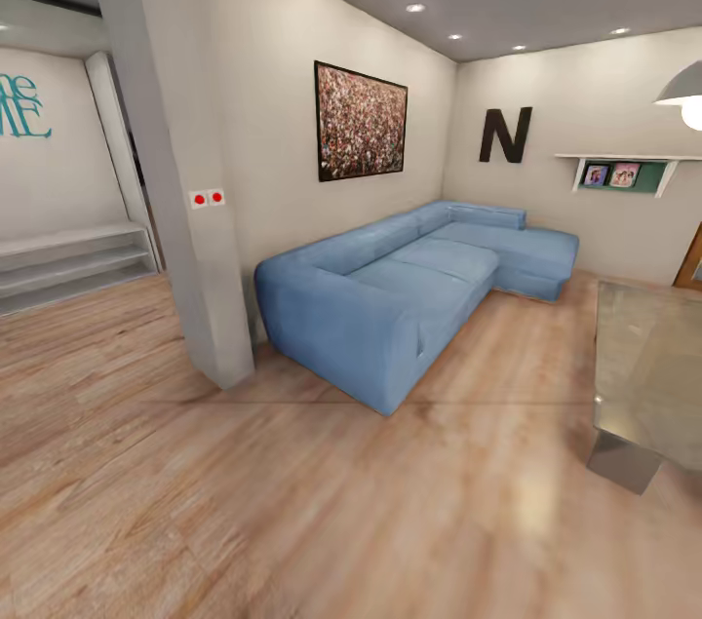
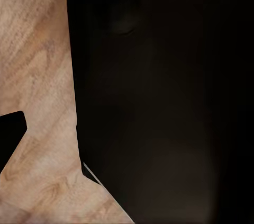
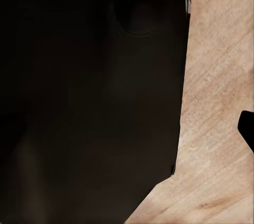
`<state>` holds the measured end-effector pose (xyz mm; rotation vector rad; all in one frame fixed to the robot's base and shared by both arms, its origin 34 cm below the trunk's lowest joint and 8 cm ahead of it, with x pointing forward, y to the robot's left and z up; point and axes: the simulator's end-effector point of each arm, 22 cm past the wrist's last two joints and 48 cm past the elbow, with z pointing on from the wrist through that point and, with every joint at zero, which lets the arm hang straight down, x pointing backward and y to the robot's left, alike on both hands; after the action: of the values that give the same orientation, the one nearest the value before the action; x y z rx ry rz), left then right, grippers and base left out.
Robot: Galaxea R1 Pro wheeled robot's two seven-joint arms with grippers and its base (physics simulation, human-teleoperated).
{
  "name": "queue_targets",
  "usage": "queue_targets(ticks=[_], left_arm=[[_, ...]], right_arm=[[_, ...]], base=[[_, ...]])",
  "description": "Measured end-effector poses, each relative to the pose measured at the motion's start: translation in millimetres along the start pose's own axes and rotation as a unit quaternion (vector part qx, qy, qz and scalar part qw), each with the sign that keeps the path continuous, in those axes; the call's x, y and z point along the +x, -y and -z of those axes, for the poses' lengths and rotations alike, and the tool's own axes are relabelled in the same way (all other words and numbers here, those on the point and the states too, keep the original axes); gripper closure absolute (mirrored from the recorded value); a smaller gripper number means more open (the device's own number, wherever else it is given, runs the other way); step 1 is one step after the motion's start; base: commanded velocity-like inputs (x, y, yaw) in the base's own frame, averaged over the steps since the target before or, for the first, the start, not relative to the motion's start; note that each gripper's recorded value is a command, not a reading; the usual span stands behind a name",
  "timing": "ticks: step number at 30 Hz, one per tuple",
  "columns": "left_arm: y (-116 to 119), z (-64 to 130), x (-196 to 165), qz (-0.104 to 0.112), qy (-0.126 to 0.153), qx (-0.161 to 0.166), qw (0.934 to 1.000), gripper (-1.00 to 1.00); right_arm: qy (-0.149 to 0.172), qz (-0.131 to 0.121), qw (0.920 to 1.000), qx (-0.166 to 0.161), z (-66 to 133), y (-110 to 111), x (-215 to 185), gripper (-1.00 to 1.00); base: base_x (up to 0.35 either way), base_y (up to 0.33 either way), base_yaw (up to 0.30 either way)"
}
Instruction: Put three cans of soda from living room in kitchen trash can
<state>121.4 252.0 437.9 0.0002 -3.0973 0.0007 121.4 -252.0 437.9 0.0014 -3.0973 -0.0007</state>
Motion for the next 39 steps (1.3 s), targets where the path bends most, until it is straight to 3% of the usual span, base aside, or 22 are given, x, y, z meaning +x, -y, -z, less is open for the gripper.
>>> queue_targets(ticks=[4, 30, 39], left_arm=[[-1.7, 0.2, -12.4, 0.001, 0.016, 0.002, 0.9999, -1.00], [-1.7, 0.1, -12.3, 0.001, 0.015, 0.002, 0.9999, -1.00], [-0.4, 0.9, -25.5, -0.001, 0.043, 0.003, 0.9991, -1.00]], right_arm=[[0.008, 0.006, 0.9999, -0.001, 0.1, 4.5, -5.1, -1.00], [0.008, 0.005, 0.9999, -0.001, 0.1, 4.5, -5.2, -1.00], [0.061, -0.001, 0.9981, 0.005, 2.3, 15.5, -43.8, -1.00]], base=[[0.000, 0.000, 0.000], [0.000, 0.000, 0.000], [0.000, 0.000, 0.000]])
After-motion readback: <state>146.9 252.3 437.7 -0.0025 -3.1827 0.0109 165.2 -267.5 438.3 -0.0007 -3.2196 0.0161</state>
